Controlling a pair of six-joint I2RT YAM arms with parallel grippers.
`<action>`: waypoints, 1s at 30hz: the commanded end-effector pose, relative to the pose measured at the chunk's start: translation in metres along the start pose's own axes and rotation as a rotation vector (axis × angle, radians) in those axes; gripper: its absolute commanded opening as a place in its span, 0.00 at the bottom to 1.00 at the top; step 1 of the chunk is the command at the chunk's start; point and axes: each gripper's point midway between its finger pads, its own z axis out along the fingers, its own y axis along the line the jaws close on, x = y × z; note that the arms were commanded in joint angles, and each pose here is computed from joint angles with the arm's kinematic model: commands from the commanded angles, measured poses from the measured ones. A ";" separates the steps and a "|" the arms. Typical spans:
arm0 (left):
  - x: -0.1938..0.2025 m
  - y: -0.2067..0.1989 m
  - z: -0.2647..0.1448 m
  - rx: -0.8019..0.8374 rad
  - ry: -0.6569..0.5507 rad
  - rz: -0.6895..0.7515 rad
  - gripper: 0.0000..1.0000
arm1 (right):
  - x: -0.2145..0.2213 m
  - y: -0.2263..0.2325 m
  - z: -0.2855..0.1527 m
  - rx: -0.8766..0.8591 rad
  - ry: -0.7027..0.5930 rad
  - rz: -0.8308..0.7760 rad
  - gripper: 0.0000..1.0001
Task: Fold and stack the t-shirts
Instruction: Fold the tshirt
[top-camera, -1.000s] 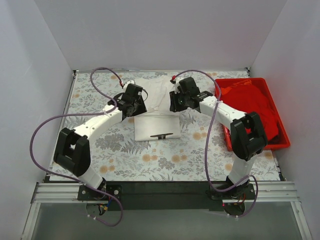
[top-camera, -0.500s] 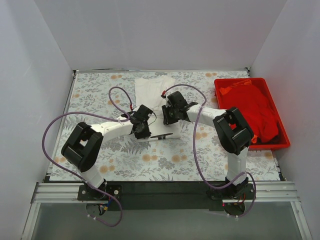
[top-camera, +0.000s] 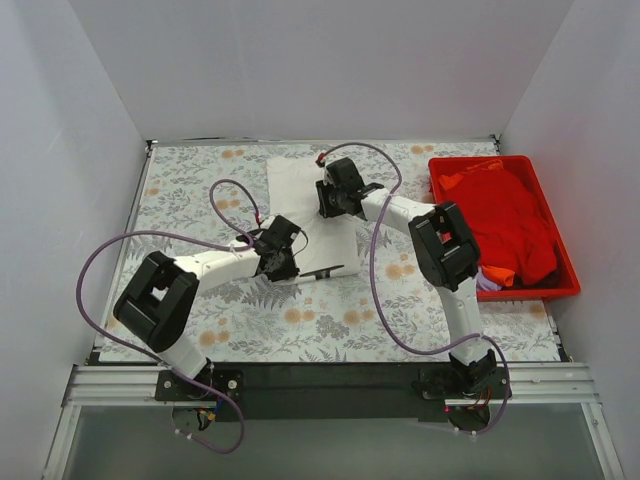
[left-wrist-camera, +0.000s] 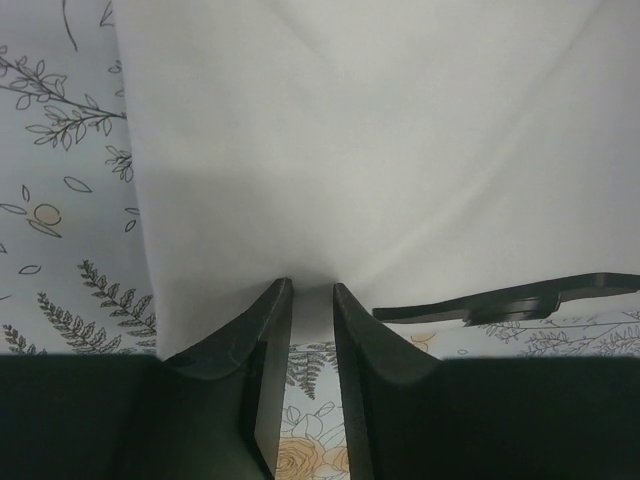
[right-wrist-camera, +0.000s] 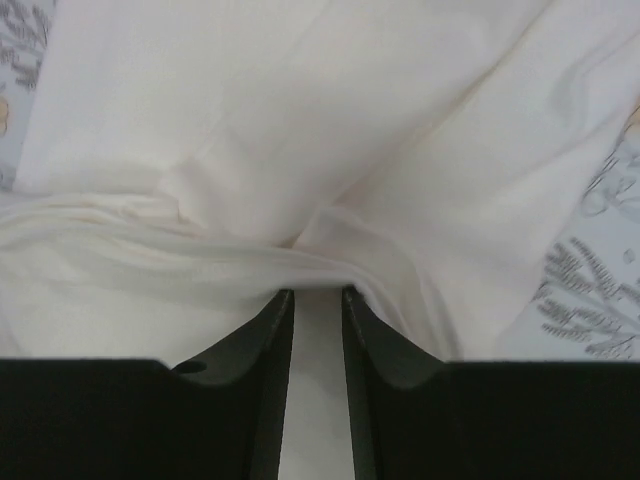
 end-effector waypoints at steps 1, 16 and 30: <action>0.036 0.036 -0.009 -0.087 0.099 0.034 0.23 | -0.075 -0.028 -0.001 0.061 -0.172 0.001 0.33; 0.058 0.047 -0.042 -0.009 0.119 -0.039 0.24 | 0.004 0.125 -0.088 -0.577 -0.095 -0.061 0.34; 0.067 0.053 -0.042 -0.008 0.135 -0.049 0.24 | 0.030 0.159 -0.021 -0.605 -0.026 -0.071 0.33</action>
